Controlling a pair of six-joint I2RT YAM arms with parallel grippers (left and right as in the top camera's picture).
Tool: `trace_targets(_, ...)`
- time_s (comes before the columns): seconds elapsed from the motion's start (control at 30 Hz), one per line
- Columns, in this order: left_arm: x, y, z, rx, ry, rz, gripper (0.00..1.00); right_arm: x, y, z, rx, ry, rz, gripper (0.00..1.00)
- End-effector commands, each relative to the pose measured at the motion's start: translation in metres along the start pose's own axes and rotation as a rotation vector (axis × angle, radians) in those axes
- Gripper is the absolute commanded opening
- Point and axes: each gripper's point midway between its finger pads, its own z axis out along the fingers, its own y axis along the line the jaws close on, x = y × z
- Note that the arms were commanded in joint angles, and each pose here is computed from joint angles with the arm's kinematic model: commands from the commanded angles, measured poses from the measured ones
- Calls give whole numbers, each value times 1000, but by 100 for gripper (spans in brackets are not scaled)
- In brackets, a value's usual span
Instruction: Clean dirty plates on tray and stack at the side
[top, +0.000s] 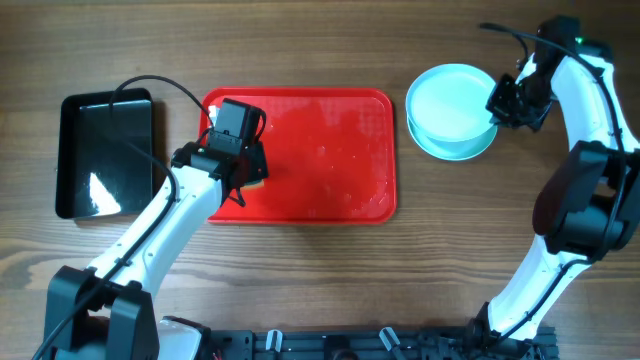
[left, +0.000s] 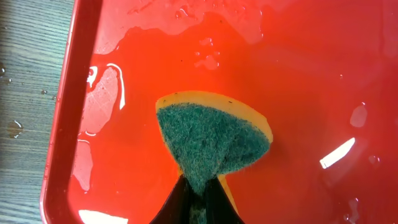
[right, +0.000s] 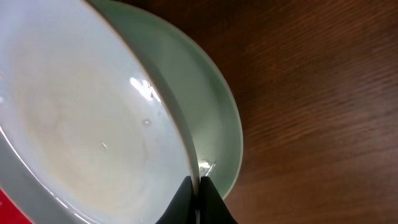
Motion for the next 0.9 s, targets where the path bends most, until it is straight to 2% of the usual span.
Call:
trace_targets(0.0, 2, 1, 3, 2, 10, -2, 4, 3, -5, -2, 25, -19, -22, 4)
trace_targets(0.07, 2, 1, 3, 2, 9, -2, 4, 3, -10, -1, 52, -24, -20, 7)
trace_targets(0.1, 2, 1, 3, 2, 9, -2, 4, 2, -12, -1, 64, -27, -20, 21)
trace_targets(0.13, 2, 1, 3, 2, 9, -2, 4, 2, -13, -1, 67, -27, -20, 40)
trace_targets(0.17, 2, 1, 3, 2, 9, -2, 4, 3, -12, -1, 65, -26, -20, 51)
trace_targets(0.23, 1, 1, 3, 4, 7, -3, 4, 4, -9, -1, 47, -17, -20, 84)
trace_targets(0.27, 1, 0, 3, 5, 5, -3, 4, 6, -5, -1, 24, -8, -22, 91)
trace_targets(0.33, -1, 0, 3, 8, -1, -4, 4, 12, 8, -1, -55, 23, -33, 92)
trace_targets(0.43, -4, -2, 3, 14, -13, -7, 4, 27, 52, -9, -305, 90, -123, 91)
trace_targets(0.5, -7, -4, 3, 21, -28, -9, 4, 42, 81, -19, -461, 142, -165, 88)
trace_targets(0.57, -16, -5, 3, 31, -61, -19, 4, 55, 98, -24, -521, 186, -179, 83)
trace_targets(0.7, -38, 18, 3, -26, -133, -77, 4, 90, 122, -18, -473, 269, -247, 84)
trace_targets(0.87, -54, 82, 6, -117, -149, -229, 4, 133, 154, -4, -361, 310, -409, 90)
